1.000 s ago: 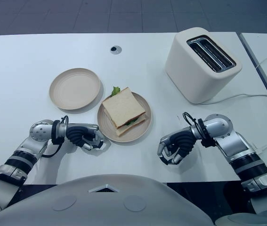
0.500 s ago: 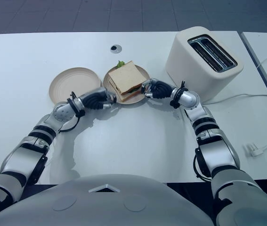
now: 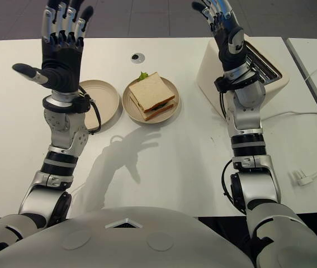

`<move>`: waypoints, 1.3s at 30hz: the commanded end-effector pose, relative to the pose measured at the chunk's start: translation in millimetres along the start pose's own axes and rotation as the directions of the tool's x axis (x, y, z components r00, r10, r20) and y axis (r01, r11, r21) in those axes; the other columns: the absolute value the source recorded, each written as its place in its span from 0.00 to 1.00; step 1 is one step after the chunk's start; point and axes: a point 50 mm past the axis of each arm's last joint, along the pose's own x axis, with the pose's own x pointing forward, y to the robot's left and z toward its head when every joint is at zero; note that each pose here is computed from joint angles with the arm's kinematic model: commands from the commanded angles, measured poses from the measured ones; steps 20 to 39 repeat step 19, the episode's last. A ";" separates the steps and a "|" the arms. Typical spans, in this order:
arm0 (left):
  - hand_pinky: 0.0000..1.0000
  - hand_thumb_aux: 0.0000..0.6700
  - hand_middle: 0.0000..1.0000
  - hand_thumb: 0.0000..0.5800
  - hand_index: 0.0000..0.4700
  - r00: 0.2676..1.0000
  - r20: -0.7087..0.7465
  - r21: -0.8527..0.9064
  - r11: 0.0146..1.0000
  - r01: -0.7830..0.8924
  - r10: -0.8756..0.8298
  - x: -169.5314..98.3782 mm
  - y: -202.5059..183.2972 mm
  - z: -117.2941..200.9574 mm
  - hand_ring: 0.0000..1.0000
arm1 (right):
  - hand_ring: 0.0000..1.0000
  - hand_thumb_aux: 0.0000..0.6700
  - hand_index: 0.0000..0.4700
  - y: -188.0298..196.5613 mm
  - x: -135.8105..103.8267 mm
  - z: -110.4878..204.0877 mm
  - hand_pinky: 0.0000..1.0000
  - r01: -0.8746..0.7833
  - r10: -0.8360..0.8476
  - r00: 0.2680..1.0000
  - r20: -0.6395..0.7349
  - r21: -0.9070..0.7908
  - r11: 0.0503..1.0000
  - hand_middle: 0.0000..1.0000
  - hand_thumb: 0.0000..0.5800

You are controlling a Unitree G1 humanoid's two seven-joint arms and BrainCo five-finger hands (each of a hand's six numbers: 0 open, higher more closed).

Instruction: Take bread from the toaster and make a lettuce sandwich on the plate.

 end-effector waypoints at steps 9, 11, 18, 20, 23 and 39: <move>0.00 0.00 0.00 0.00 0.00 0.942 -0.316 -0.037 0.990 -0.136 0.117 -16.4 12.6 -58.8 0.00 | 0.00 0.00 0.00 8.6 -2.9 -14.4 0.00 0.104 -0.096 0.989 -0.110 0.067 0.992 0.00 0.00; 0.00 0.00 0.00 0.00 0.00 0.912 -0.368 -0.015 0.979 -0.202 0.182 -16.1 11.2 -66.9 0.00 | 0.00 0.00 0.00 10.6 -1.9 -24.3 0.00 0.169 -0.167 0.965 -0.203 -0.008 0.986 0.00 0.00; 0.00 0.00 0.00 0.00 0.00 0.882 -0.437 0.049 0.984 -0.170 0.175 -16.5 -5.8 -82.6 0.00 | 0.00 0.00 0.00 31.0 -1.3 -46.7 0.00 0.137 -0.131 0.930 -0.343 -0.007 0.991 0.00 0.00; 0.00 0.00 0.00 0.00 0.00 0.883 -0.442 0.020 0.986 -0.167 0.158 -11.4 -6.4 -83.3 0.00 | 0.00 0.00 0.00 33.6 -0.3 -52.6 0.00 0.126 -0.118 0.921 -0.371 0.000 0.992 0.00 0.00; 0.00 0.00 0.00 0.00 0.00 0.883 -0.442 0.020 0.986 -0.167 0.158 -11.4 -6.4 -83.3 0.00 | 0.00 0.00 0.00 33.6 -0.3 -52.6 0.00 0.126 -0.118 0.921 -0.371 0.000 0.992 0.00 0.00; 0.00 0.00 0.00 0.00 0.00 0.883 -0.442 0.020 0.986 -0.167 0.158 -11.4 -6.4 -83.3 0.00 | 0.00 0.00 0.00 33.6 -0.3 -52.6 0.00 0.126 -0.118 0.921 -0.371 0.000 0.992 0.00 0.00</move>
